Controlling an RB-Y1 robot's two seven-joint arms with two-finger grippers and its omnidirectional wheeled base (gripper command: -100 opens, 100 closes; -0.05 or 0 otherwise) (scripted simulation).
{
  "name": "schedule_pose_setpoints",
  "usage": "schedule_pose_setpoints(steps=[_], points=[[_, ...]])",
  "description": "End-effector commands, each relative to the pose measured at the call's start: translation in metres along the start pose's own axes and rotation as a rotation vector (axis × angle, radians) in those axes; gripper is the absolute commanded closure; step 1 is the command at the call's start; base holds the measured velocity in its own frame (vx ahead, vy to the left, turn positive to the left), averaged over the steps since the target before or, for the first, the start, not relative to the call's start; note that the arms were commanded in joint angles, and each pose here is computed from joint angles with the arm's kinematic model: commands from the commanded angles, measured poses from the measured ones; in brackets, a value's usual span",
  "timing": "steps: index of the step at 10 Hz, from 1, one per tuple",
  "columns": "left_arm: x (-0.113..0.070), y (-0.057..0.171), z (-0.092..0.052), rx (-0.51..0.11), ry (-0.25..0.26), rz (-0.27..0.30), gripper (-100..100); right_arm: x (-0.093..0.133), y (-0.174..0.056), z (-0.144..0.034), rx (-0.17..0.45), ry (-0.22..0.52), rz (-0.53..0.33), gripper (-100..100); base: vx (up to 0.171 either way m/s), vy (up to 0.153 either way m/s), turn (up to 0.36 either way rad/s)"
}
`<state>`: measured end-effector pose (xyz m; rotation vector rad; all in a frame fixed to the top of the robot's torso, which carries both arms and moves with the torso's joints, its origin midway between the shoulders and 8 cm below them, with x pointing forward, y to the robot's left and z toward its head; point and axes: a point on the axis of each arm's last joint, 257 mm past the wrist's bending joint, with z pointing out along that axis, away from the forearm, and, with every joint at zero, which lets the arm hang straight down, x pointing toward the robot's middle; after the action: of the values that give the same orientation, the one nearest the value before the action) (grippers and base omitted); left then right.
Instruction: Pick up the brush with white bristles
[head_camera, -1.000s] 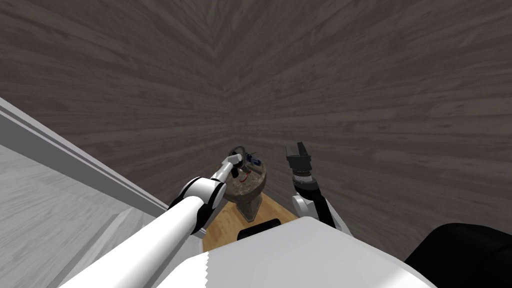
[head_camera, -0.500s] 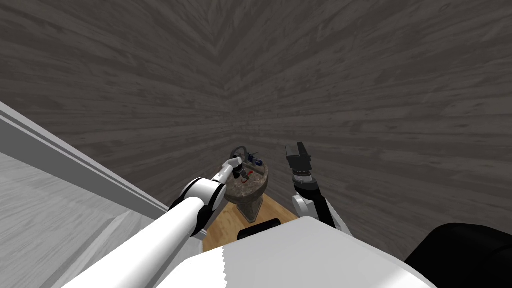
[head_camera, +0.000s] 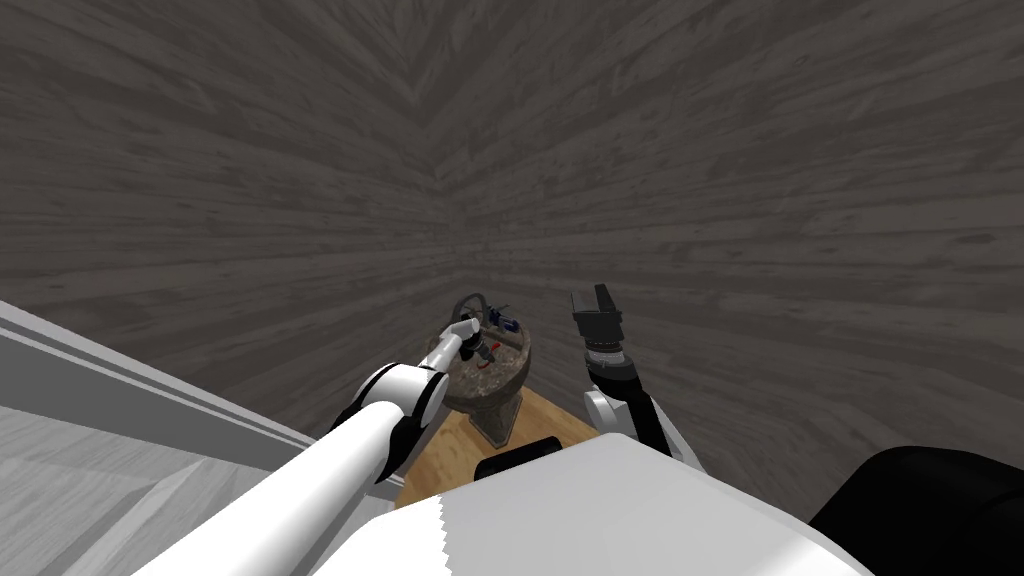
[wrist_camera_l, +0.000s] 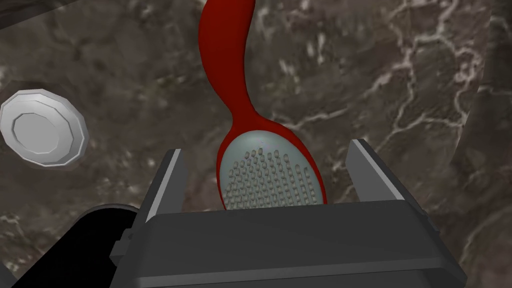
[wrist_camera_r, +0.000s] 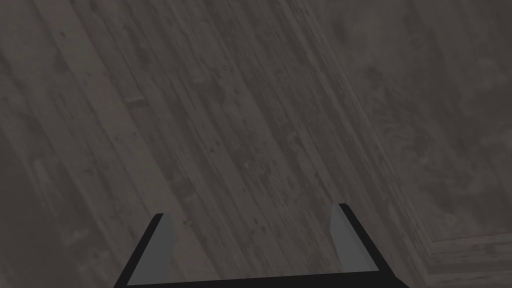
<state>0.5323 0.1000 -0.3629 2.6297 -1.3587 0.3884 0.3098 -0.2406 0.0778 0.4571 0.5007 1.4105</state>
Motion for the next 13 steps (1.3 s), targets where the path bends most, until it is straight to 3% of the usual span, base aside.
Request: schedule_pose_setpoints(steps=[1,4,6,7,8,12,13], points=[[-0.001,-0.002,-0.002,0.005,0.004,-0.005,-100,0.0,0.0,0.0,0.0,0.0,0.0,0,-0.007,0.012,0.025],[-0.004,-0.006,-0.003,0.012,0.007,-0.016,-100,0.0,0.0,0.0,0.0,0.0,0.0,0,-0.001,0.003,-0.042],[-0.02,-0.016,-0.001,0.027,0.007,-0.057,-100,0.0,0.0,0.0,0.0,0.0,0.0,0,-0.006,0.007,-0.183],[-0.014,-0.011,-0.002,0.021,0.007,-0.041,-100,0.0,0.0,0.0,0.0,0.0,0.0,0,-0.007,0.011,-0.053],[-0.015,-0.011,-0.002,0.022,0.007,-0.045,100,0.0,0.0,0.0,0.0,0.0,0.0,0,-0.001,0.002,0.011],[-0.015,-0.011,-0.002,0.022,0.007,-0.046,100,0.0,0.0,0.0,0.0,0.0,0.0,0,0.0,0.0,0.0],[-0.015,-0.011,-0.002,0.022,0.007,-0.045,0,0.0,0.0,0.0,0.0,0.0,0.0,0,0.0,0.0,0.0]])
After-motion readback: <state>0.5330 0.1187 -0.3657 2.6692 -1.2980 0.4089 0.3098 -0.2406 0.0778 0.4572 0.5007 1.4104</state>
